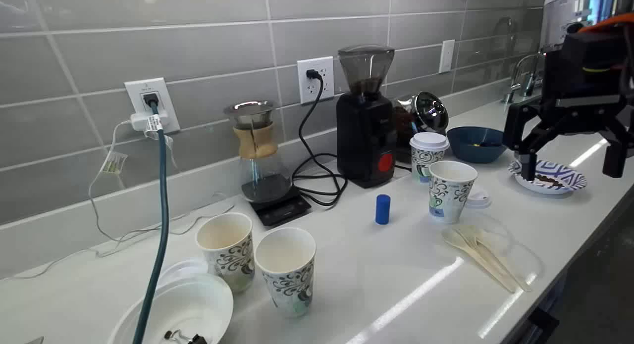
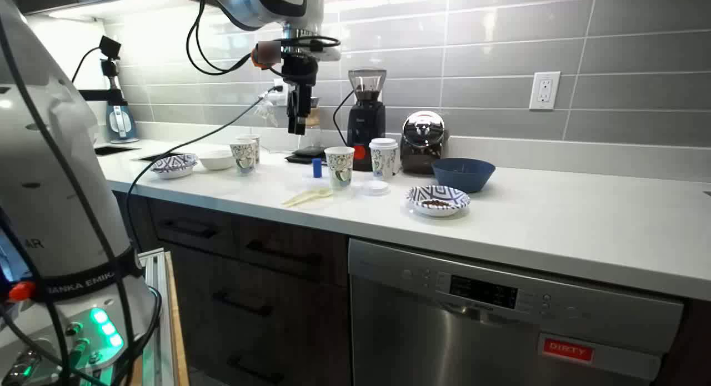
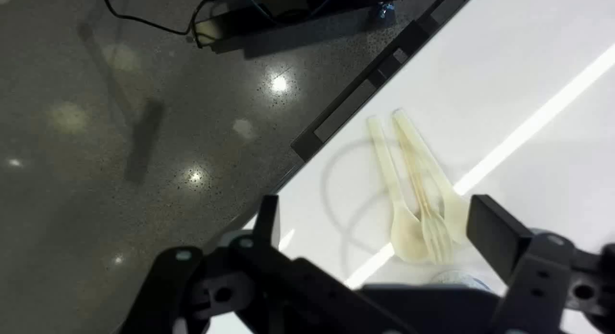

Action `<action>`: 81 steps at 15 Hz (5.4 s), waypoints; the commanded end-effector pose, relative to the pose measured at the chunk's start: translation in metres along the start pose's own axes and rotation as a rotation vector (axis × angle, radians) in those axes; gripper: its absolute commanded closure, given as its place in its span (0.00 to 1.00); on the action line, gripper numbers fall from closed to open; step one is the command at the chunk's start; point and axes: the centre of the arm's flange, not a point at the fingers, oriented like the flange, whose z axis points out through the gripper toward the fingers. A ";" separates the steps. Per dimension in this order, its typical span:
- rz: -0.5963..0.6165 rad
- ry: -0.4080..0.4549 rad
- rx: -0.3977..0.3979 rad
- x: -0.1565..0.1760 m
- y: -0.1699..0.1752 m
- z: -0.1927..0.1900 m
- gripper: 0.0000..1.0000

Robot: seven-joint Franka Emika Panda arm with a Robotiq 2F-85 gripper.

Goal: Put the lid on the right cup

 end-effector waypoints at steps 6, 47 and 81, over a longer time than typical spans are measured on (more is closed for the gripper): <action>0.000 0.000 0.000 0.000 0.000 0.000 0.00; -0.080 0.188 0.164 0.208 -0.016 0.102 0.00; 0.019 0.186 0.152 0.229 -0.030 0.129 0.35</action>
